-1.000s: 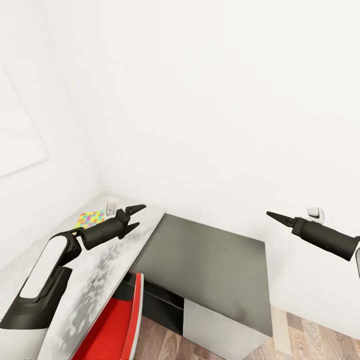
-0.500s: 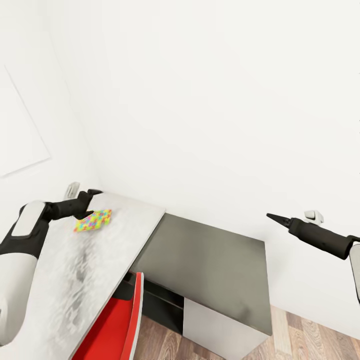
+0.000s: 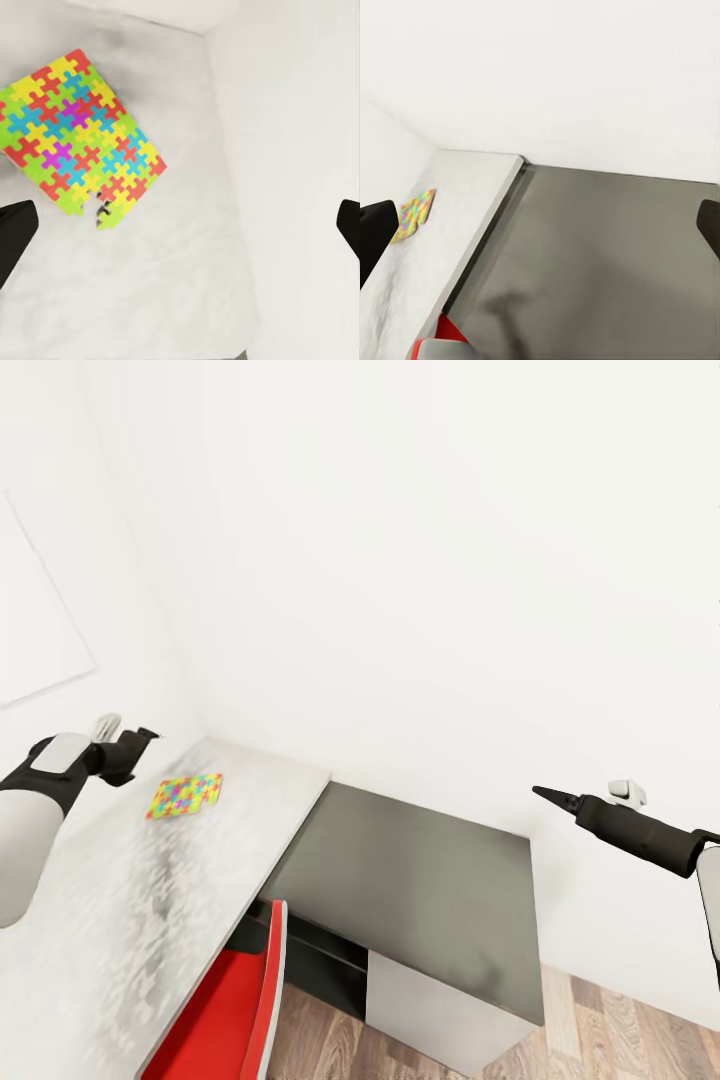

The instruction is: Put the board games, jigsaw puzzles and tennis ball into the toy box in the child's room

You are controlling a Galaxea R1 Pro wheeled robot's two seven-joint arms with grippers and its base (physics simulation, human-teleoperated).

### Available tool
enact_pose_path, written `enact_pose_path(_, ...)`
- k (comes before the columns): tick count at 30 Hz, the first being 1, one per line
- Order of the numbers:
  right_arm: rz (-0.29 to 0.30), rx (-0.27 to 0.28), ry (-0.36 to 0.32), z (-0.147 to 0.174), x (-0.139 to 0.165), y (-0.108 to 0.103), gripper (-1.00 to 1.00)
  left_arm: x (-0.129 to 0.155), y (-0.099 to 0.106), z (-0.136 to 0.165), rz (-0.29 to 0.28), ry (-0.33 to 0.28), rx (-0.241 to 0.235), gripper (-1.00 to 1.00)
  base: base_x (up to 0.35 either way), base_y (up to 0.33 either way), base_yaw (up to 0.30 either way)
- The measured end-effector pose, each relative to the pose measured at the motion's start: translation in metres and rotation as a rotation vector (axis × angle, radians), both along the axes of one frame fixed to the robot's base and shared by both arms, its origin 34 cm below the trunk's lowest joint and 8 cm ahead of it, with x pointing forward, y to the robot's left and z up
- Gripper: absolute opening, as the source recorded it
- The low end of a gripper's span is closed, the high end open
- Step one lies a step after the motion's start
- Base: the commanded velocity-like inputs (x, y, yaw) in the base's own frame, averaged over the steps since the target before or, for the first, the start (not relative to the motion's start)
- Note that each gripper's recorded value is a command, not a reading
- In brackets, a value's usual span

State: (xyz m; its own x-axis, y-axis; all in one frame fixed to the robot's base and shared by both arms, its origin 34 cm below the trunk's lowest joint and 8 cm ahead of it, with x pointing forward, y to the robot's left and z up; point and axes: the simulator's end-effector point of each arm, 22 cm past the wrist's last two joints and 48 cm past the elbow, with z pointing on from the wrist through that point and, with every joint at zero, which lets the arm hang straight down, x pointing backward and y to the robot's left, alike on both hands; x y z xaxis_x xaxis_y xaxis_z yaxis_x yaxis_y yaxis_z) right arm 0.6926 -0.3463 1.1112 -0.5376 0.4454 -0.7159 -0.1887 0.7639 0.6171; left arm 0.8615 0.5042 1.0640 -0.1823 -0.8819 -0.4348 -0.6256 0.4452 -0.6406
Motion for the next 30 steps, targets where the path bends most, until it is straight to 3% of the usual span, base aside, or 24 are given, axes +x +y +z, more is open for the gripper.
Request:
enact_pose_path(4,0.000,0.000,0.006,-0.004,0.001,0.000,1.00,-0.001,0.019,-0.002,0.057,-0.011,0.022,1.00,0.000,0.000,0.000)
enact_pose_path(5,0.000,0.000,0.008,-0.005,0.001,0.000,1.00,-0.002,0.033,0.000,0.100,-0.032,0.042,1.00,0.000,0.000,0.000)
enact_pose_path(7,0.000,0.000,0.011,-0.006,0.001,0.000,1.00,-0.002,0.040,0.000,0.115,-0.045,0.050,1.00,0.000,0.000,0.000)
enact_pose_path(14,0.006,0.002,0.008,-0.007,0.000,0.001,1.00,-0.002,0.048,-0.007,0.132,-0.049,0.071,1.00,0.000,0.000,0.000)
enact_pose_path(21,0.047,0.042,-0.018,0.001,-0.001,0.015,1.00,-0.004,0.063,-0.011,0.148,-0.038,0.163,1.00,0.000,0.000,0.000)
enact_pose_path(30,0.096,0.041,-0.036,0.006,-0.003,0.035,1.00,-0.003,0.070,-0.018,0.155,-0.033,0.200,1.00,0.000,0.000,0.000)
